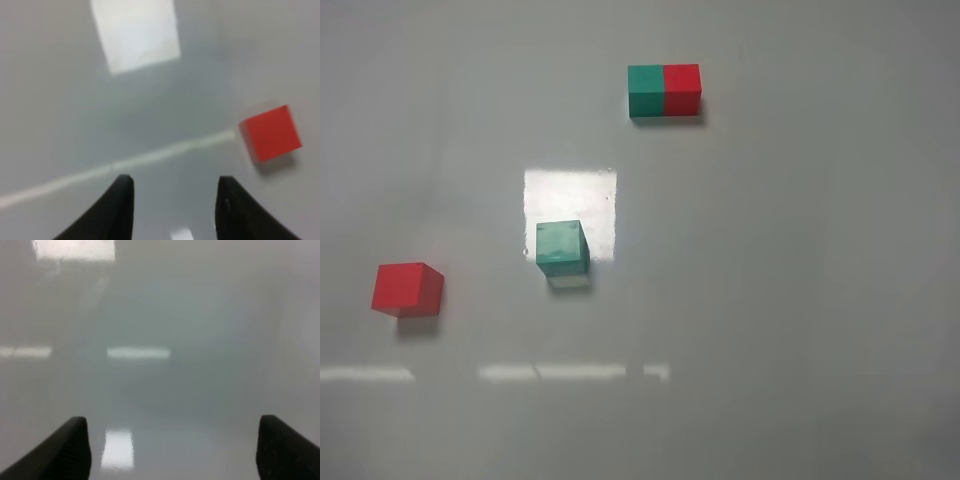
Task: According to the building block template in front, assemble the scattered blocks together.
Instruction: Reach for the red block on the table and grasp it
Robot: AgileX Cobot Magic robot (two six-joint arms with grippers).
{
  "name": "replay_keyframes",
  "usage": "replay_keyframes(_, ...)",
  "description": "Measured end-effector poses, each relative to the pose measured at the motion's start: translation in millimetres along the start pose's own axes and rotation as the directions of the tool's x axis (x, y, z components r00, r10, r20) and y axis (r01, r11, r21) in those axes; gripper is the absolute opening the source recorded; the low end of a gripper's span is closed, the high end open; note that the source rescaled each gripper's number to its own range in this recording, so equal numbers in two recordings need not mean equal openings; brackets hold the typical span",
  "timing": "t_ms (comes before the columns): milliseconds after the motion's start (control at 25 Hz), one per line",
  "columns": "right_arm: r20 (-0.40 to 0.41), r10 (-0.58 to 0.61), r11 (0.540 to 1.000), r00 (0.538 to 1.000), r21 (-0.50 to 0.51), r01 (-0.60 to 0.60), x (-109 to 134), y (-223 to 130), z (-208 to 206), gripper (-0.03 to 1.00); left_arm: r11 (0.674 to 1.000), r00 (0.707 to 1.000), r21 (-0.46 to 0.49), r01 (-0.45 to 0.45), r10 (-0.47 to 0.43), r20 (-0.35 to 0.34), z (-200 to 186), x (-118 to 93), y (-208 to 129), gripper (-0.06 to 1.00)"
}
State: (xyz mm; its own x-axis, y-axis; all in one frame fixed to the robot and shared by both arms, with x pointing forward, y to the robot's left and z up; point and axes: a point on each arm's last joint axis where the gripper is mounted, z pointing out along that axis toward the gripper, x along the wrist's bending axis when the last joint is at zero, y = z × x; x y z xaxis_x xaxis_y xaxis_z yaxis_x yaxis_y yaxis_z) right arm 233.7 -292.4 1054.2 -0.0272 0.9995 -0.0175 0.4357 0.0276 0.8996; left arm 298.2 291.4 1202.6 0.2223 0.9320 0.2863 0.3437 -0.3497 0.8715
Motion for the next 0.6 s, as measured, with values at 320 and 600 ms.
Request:
replay_keyframes(320,0.0,0.0,1.0,1.0,0.0,0.0,0,0,0,0.66,0.874,0.866,0.096,-0.476,0.447,0.225,54,25,59,0.32)
replay_keyframes(600,0.0,0.0,1.0,1.0,0.0,0.0,0,0,0,0.66,0.683,0.637,-0.007,-0.73,0.684,0.356,78,3,67,0.84)
